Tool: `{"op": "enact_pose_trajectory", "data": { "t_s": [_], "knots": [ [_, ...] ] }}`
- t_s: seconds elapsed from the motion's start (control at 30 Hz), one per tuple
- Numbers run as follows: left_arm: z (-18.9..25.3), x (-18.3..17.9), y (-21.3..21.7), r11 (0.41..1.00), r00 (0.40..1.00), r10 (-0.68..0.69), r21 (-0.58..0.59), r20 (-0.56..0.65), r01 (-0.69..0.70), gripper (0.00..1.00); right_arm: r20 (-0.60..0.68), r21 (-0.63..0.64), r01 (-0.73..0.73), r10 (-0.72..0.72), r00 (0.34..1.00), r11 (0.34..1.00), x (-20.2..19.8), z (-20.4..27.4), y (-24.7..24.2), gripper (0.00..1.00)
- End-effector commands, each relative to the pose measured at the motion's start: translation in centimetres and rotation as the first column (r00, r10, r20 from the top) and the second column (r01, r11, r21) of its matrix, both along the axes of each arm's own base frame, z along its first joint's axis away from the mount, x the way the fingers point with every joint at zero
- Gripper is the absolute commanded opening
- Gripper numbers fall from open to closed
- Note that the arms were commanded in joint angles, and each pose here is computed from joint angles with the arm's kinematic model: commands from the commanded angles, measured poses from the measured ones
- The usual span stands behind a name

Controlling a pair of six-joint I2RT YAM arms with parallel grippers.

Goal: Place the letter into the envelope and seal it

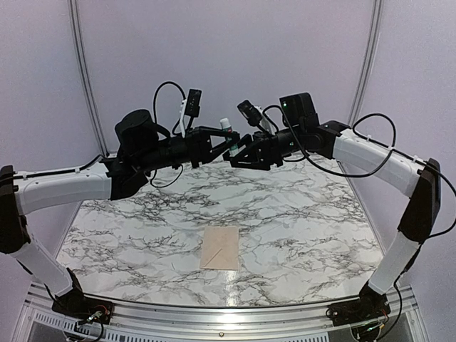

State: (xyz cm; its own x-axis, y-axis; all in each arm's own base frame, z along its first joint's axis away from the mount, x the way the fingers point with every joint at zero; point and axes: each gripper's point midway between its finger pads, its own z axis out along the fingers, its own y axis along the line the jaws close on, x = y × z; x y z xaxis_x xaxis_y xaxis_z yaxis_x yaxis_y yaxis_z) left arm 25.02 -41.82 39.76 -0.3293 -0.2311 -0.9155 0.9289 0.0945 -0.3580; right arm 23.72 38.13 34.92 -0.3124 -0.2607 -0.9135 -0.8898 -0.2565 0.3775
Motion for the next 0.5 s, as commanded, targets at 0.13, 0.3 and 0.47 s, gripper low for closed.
{"op": "enact_pose_trajectory", "data": {
  "t_s": [0.13,0.3,0.47],
  "knots": [
    [-0.76,0.48,-0.30,1.000,1.000,0.015,0.006,0.000,-0.015,0.00,0.046,0.068,-0.079,0.076,0.996,0.995,-2.36,2.47,-0.33,0.48],
    [-0.77,0.55,-0.29,1.000,1.000,0.018,0.006,0.003,-0.018,0.00,0.036,0.066,-0.073,0.070,0.997,0.995,-2.23,2.53,-0.25,0.37],
    [-0.49,0.53,-0.01,1.000,0.999,0.030,0.002,0.015,-0.030,0.00,0.018,0.045,-0.043,0.042,0.999,0.998,-1.64,1.81,-0.01,0.32]
  ]
}}
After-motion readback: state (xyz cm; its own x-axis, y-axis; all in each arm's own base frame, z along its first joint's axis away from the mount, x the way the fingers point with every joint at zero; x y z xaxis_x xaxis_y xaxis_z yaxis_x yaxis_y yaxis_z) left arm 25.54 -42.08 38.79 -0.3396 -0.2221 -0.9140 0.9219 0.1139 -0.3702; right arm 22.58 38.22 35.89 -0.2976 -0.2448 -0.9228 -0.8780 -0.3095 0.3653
